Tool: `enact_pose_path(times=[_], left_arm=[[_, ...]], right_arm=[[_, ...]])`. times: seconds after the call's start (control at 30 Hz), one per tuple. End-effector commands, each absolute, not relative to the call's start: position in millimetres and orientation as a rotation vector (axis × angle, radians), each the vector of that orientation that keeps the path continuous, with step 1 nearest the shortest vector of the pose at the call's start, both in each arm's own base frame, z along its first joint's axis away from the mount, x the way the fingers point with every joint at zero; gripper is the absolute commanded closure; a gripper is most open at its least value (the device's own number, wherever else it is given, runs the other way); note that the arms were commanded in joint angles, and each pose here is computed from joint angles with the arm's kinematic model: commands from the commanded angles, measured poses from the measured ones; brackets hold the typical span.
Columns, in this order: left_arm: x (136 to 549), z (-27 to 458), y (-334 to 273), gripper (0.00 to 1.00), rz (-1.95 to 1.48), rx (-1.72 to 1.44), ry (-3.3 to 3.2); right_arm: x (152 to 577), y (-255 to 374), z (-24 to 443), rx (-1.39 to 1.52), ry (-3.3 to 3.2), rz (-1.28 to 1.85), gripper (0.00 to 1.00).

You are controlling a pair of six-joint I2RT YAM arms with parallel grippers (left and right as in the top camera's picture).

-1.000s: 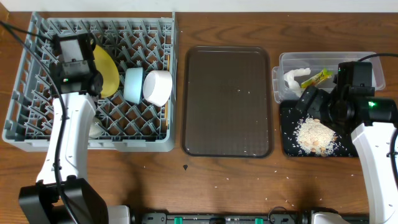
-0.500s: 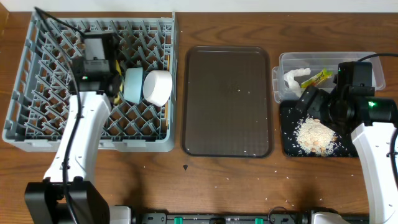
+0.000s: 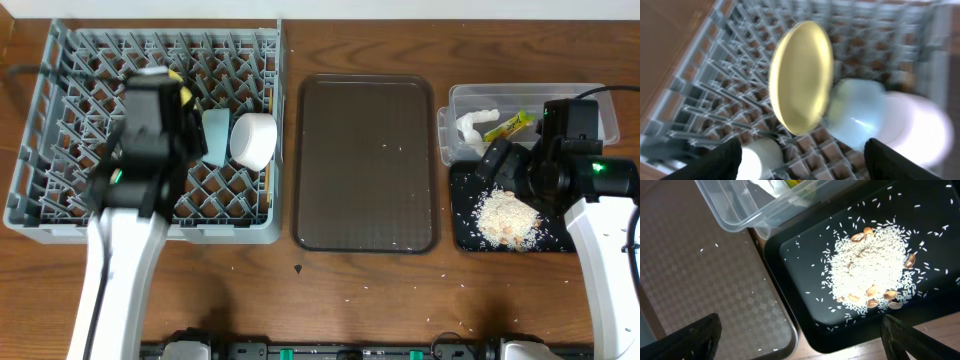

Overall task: Sort waste into correct bins and load items into the dishwasher
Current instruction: 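Open the left gripper and pull it back from the yellow plate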

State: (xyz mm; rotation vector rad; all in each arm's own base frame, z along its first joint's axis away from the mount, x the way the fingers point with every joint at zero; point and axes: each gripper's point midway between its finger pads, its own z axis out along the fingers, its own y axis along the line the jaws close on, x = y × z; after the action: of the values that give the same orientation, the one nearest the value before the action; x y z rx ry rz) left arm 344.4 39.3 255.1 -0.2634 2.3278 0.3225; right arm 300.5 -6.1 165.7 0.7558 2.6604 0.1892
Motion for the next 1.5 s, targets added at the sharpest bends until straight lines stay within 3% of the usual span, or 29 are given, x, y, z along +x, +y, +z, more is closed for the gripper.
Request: enact_pose_path(times=[0.0,0.2,0.4,0.53,0.77,1.2,1.47], left_arm=[[314,272,0,0.18,-0.029,-0.296,2.334],[277,284,-35,0.13,-0.289,-0.197,2.352],[259,281,-34,0.13,-0.285,-0.197,2.388],[256,283,-31,0.12,-0.264,-0.199,2.38],[268,329,-17,0.12,-0.202,-0.179,1.989],[223,269,-15,0.12,-0.237,-0.147,1.656],[228,229,-15,0.12,-0.244,-0.141,1.579]], right_arm=[[301,-8,171,0.753,2.641,0.177,0.01],[301,-8,171,0.753,2.641,0.177,0.01],[301,-8,171,0.753,2.641,0.177,0.01],[301,-8,171,0.753,2.641,0.177,0.01],[301,-8,171,0.753,2.641,0.177,0.01],[301,-8,171,0.753,2.641,0.177,0.01],[301,-8,171,0.753,2.641,0.177,0.01]])
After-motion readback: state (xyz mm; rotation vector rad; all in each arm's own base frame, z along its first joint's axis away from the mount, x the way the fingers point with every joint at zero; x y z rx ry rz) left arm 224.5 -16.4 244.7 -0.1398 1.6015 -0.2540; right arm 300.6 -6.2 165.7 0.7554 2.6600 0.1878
